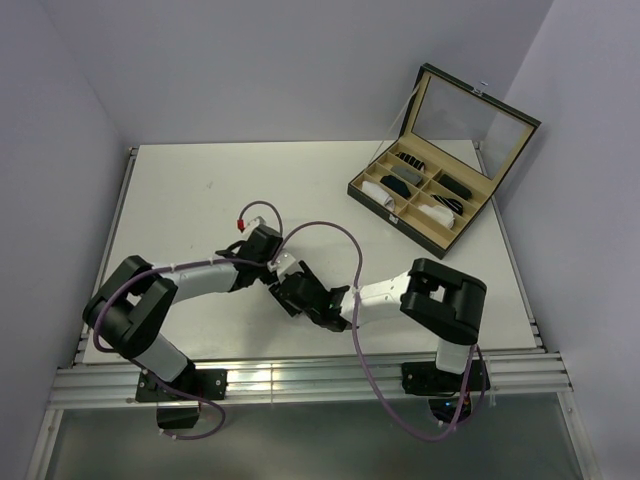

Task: Roll the socks
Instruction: Pick up the sock at the center of the board.

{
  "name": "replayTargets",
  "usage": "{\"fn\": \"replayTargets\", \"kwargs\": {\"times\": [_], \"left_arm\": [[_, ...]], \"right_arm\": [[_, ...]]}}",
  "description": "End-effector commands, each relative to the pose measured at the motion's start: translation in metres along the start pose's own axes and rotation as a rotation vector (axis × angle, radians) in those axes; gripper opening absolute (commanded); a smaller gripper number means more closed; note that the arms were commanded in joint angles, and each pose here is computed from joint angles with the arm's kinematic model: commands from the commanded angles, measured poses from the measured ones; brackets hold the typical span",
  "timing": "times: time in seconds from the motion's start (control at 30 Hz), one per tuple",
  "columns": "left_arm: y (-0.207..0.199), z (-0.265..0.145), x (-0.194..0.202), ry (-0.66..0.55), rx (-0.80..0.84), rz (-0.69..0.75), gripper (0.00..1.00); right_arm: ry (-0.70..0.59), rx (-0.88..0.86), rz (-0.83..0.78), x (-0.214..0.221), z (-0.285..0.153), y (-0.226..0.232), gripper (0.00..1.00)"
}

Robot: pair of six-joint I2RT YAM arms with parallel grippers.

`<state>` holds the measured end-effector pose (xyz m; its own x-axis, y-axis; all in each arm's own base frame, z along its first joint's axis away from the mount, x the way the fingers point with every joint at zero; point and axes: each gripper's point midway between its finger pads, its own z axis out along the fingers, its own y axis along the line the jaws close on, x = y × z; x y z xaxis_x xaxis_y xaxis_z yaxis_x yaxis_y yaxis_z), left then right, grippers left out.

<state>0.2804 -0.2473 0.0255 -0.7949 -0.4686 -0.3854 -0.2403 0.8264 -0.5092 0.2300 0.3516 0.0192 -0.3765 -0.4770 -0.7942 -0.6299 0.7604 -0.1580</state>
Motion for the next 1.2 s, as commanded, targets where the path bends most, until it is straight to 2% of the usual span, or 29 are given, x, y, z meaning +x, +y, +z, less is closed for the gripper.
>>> {"fn": "replayTargets", "kwargs": {"times": [0.0,0.03,0.1,0.13,0.2,0.23,0.33,0.53,0.6,0.87,1.0,1.07,1.17], "left_arm": [[0.012,0.002,0.029,0.106,-0.042,0.066,0.00],[0.013,0.002,0.030,0.108,-0.044,0.067,0.00],[0.013,0.001,0.031,0.113,-0.044,0.075,0.00],[0.012,0.001,0.030,0.113,-0.041,0.075,0.00],[0.011,0.000,0.029,0.108,-0.039,0.076,0.01],[0.011,-0.001,0.028,0.105,-0.035,0.074,0.01],[0.008,-0.004,0.024,0.096,-0.025,0.073,0.07],[-0.004,-0.015,-0.002,0.040,0.012,0.056,0.27],[-0.009,-0.020,-0.015,0.010,0.025,0.048,0.36],[-0.017,-0.067,-0.110,-0.199,0.058,-0.038,0.68],[-0.012,-0.105,-0.147,-0.302,0.063,-0.056,0.74],[-0.007,-0.121,-0.162,-0.352,0.068,-0.066,0.78],[0.003,-0.155,-0.181,-0.432,0.074,-0.065,0.83]], "right_arm": [[0.053,-0.021,-0.004,0.021,0.014,0.006,0.65],[0.061,-0.016,-0.008,0.023,0.016,0.006,0.63],[0.084,-0.005,-0.006,0.030,0.019,0.004,0.49],[0.089,0.000,0.000,0.032,0.019,0.003,0.37],[0.111,0.019,0.027,0.039,0.019,-0.004,0.24],[0.110,0.021,0.040,0.037,0.017,-0.007,0.13],[0.125,0.032,0.081,0.038,0.009,-0.019,0.00],[0.156,0.024,0.151,0.043,-0.012,-0.033,0.00],[0.161,0.030,0.172,0.044,-0.021,-0.039,0.00],[0.100,0.066,0.214,0.024,-0.052,-0.066,0.00],[0.026,0.118,0.203,-0.003,-0.070,-0.096,0.00],[-0.039,0.075,0.215,-0.027,-0.084,-0.105,0.00],[-0.094,0.139,0.211,-0.055,-0.100,-0.148,0.00]]}}
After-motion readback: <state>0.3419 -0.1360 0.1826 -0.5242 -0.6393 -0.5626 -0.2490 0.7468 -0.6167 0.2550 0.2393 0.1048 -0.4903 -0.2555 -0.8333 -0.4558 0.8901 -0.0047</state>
